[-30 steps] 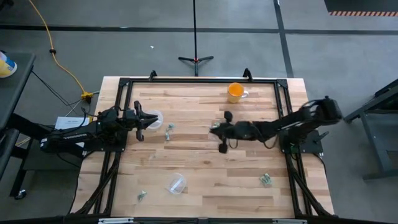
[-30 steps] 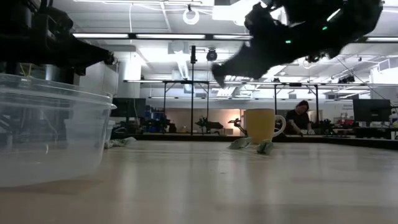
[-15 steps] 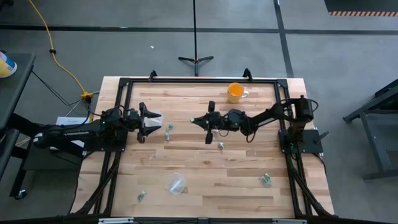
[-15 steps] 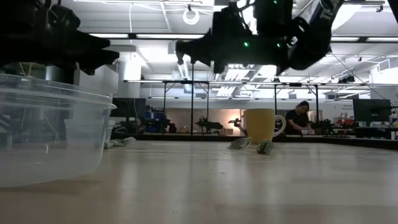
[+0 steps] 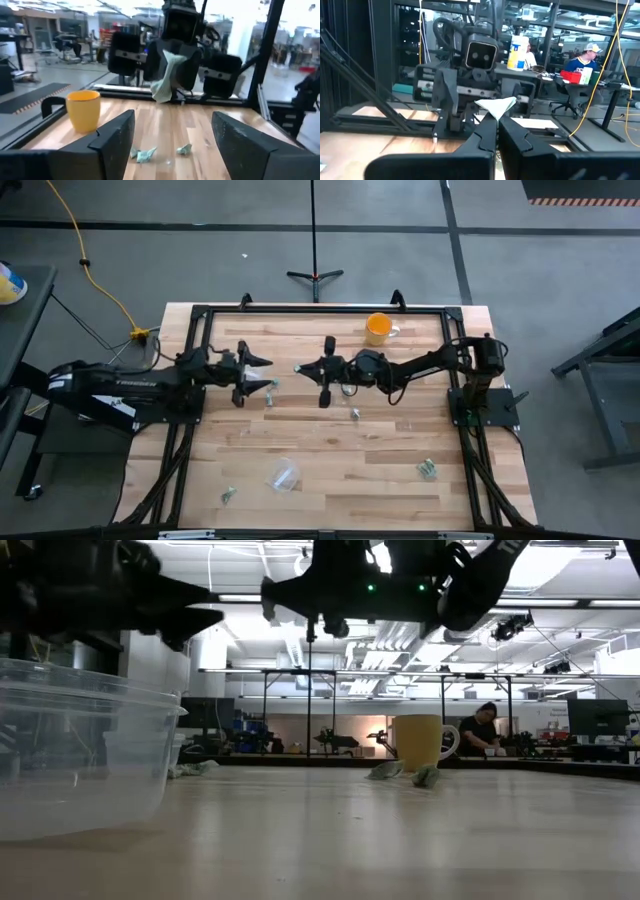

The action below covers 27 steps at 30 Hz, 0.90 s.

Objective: Pick and place items into bin
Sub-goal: Put the stevia packet into the top transparent bin

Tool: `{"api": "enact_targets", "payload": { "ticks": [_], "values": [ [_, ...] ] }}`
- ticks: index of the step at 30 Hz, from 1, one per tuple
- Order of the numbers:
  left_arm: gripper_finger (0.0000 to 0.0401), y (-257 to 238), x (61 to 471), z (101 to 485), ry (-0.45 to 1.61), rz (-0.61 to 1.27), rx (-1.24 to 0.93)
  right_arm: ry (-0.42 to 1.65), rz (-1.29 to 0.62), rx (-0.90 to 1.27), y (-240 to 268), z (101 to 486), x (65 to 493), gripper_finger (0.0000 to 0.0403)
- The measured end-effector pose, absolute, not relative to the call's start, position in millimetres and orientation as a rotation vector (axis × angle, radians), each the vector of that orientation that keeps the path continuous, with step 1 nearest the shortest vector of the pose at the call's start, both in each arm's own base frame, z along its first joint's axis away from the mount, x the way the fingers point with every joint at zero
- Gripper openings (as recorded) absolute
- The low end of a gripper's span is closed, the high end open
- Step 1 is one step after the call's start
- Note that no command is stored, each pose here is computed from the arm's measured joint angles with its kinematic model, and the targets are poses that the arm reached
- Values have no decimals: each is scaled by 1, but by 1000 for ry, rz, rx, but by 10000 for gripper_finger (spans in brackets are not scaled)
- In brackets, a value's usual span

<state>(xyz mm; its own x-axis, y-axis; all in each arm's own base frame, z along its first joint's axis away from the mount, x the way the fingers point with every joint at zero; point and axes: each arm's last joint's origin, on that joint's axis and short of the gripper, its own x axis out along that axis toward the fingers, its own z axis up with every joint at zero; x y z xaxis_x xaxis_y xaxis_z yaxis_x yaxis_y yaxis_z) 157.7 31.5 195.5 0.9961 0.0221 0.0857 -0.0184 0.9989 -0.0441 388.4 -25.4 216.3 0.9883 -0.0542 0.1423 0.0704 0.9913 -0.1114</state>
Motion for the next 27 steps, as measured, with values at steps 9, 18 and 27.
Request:
{"api": "enact_targets", "payload": {
  "ticks": [9,18,27],
  "values": [
    [278,44,210,206,32,11,16,-139,-62,-113,-25,218,389,2],
    [275,49,240,210,64,-66,37,-127,-63,-116,-26,217,390,1],
    [275,49,240,212,49,-72,66,-116,-71,-118,-29,216,389,2]
  ]
}}
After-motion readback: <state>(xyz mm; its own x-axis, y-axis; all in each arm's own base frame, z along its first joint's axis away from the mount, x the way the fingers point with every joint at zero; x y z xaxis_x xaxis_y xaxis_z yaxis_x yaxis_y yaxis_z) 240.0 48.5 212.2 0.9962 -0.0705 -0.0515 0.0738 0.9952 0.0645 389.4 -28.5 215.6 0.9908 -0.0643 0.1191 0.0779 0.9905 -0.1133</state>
